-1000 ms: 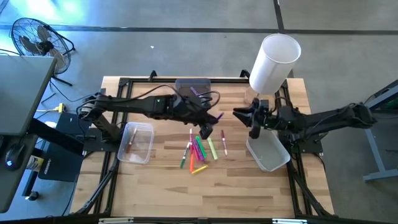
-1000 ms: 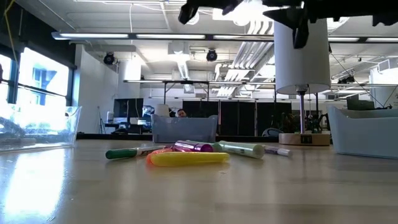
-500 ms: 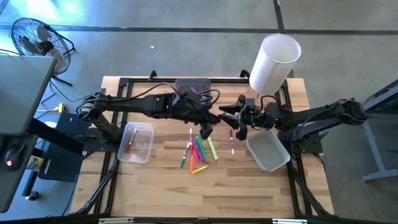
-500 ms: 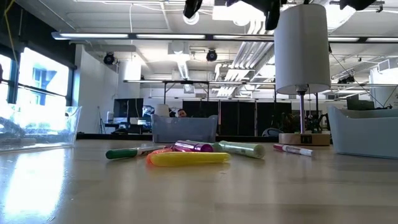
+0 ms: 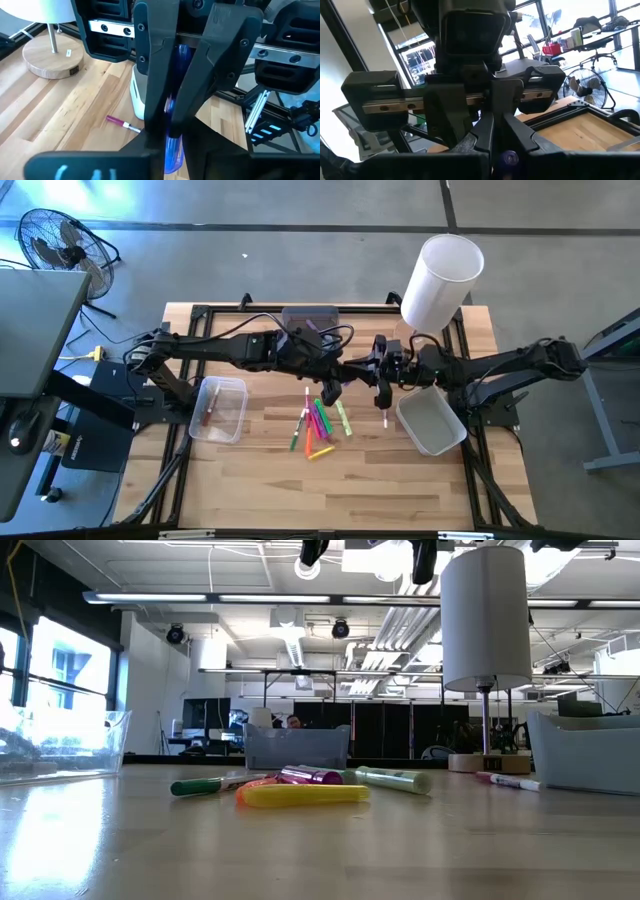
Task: Pick & Place Markers
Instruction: Put the blue pen into the gray bin
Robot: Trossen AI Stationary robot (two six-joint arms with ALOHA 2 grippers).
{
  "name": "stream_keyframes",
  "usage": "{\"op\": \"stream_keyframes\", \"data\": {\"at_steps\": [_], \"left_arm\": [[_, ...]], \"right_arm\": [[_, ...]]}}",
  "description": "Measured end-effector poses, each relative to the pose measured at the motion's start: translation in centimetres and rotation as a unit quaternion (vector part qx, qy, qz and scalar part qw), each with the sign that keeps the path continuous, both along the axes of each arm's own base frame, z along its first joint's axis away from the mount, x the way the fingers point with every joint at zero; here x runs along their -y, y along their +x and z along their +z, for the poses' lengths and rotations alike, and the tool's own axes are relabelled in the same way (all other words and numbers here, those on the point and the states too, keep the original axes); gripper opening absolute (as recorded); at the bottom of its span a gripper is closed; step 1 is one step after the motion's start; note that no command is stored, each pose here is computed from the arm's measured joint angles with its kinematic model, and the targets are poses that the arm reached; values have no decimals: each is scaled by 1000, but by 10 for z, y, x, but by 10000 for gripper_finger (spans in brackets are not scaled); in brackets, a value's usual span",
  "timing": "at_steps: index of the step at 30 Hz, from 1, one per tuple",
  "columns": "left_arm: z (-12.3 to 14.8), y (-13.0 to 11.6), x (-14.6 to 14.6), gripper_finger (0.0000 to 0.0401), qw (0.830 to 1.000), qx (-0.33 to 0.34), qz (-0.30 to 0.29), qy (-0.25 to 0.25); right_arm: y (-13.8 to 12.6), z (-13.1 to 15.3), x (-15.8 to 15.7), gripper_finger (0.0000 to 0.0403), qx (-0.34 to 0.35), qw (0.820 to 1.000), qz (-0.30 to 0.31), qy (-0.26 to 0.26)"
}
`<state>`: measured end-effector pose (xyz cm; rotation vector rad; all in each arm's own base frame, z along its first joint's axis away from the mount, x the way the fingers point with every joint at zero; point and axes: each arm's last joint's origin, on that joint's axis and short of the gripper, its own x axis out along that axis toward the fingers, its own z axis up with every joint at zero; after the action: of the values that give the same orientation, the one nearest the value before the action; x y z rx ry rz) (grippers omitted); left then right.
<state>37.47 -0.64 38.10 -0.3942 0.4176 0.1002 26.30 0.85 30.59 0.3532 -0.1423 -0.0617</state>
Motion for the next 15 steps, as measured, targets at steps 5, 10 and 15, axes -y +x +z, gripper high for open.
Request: {"op": "stream_keyframes", "data": {"at_steps": [5, 10, 15], "left_arm": [[0, 0, 0, 96, 1000, 1, 4, -9], [0, 0, 0, 136, 1000, 2, 8, -15], [-1, 0, 0, 159, 1000, -4, 1, 1]], "right_arm": [[0, -1, 0, 14, -5, 1000, -1, -6], [0, -3, 0, 14, -14, 1000, 0, -4], [-9, -3, 2, 14, -54, 998, -22, -3]]}}
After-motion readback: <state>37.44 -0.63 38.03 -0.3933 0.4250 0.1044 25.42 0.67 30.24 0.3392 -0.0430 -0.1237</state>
